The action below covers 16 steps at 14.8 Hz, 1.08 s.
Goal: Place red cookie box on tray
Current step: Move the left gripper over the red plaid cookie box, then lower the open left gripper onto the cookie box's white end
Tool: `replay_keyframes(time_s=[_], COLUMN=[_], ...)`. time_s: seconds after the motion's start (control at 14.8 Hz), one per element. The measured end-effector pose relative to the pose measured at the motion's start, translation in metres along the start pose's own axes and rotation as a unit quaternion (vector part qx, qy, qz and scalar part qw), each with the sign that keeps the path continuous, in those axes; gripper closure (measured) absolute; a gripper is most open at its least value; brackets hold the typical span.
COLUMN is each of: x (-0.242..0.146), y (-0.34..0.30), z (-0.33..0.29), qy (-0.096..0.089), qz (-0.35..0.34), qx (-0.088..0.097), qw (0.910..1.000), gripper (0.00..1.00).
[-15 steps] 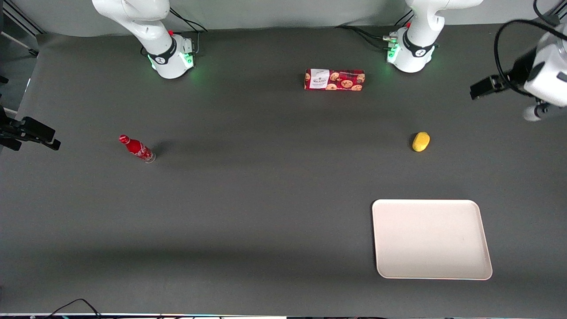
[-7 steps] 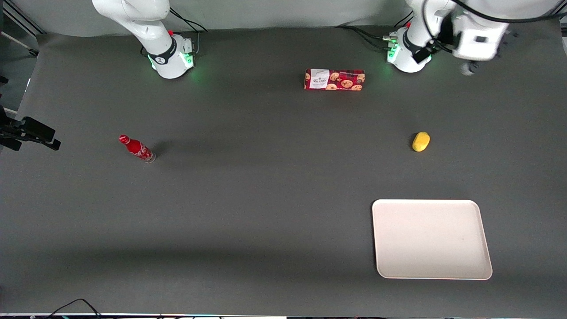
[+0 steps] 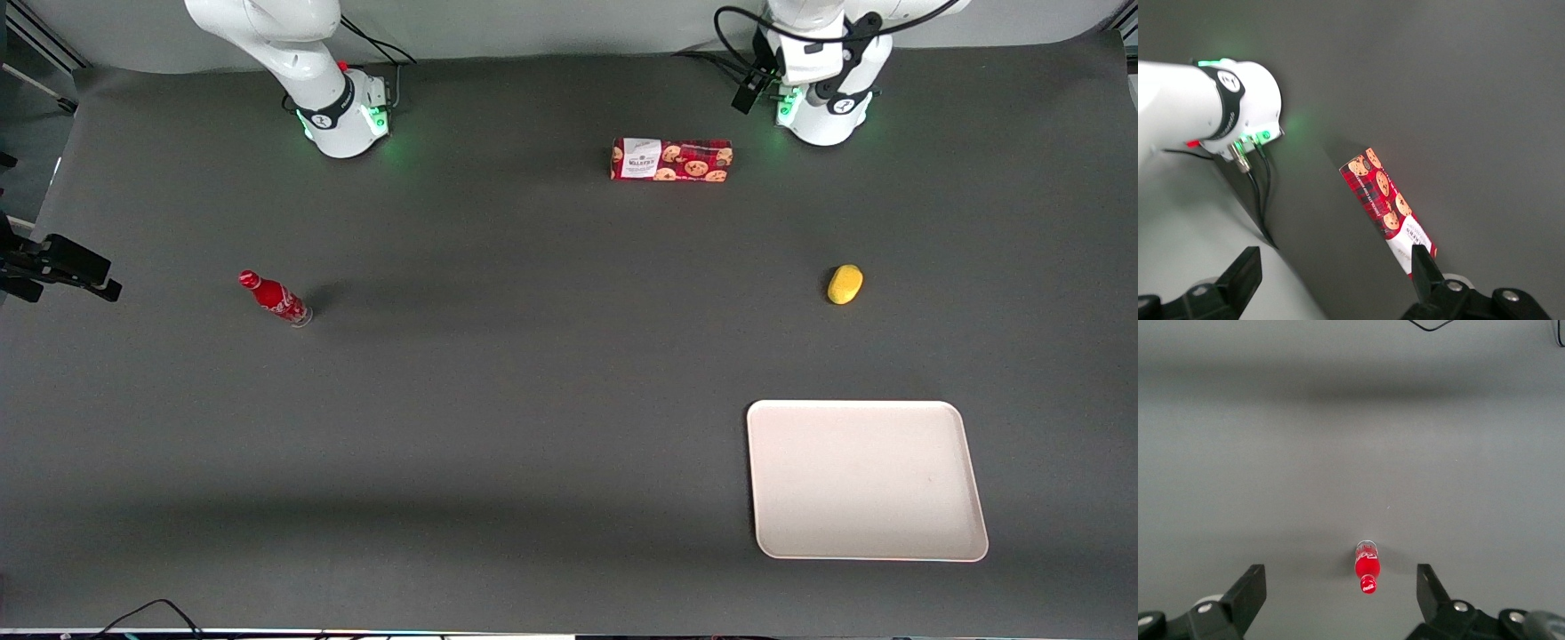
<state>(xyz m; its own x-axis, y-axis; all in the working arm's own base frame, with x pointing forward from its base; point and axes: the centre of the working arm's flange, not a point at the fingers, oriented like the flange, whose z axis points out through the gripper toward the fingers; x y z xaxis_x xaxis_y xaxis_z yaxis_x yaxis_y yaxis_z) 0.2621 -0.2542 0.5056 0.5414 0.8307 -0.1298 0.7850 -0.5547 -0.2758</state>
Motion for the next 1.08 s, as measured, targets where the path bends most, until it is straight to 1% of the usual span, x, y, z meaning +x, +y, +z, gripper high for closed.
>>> replay_keyframes(time_s=[0.14,0.27,0.41,0.54,0.68,0.88,1.02,1.08], x=[-0.017,-0.045,-0.067,-0.077,-0.090,-0.121,-0.129,-0.132], y=[0.007,0.014,0.018,0.021,0.023,0.019,0.020,0.019], z=[0.023,0.050,0.075,0.090,0.104,0.131,0.138,0.144], qy=[0.005,0.017,0.022,0.025,0.023,0.036,0.042,0.045], qz=[-0.028,-0.046,-0.060,-0.071,-0.067,-0.050,-0.042,-0.038], qx=[0.001,-0.001,-0.008,-0.019,-0.024,-0.022,-0.027,-0.023], qw=[0.9996,0.9988,0.9979,0.9970,0.9972,0.9979,0.9979,0.9980], gripper=[0.00,0.00,0.00,0.00,0.00,0.00,0.00,0.00])
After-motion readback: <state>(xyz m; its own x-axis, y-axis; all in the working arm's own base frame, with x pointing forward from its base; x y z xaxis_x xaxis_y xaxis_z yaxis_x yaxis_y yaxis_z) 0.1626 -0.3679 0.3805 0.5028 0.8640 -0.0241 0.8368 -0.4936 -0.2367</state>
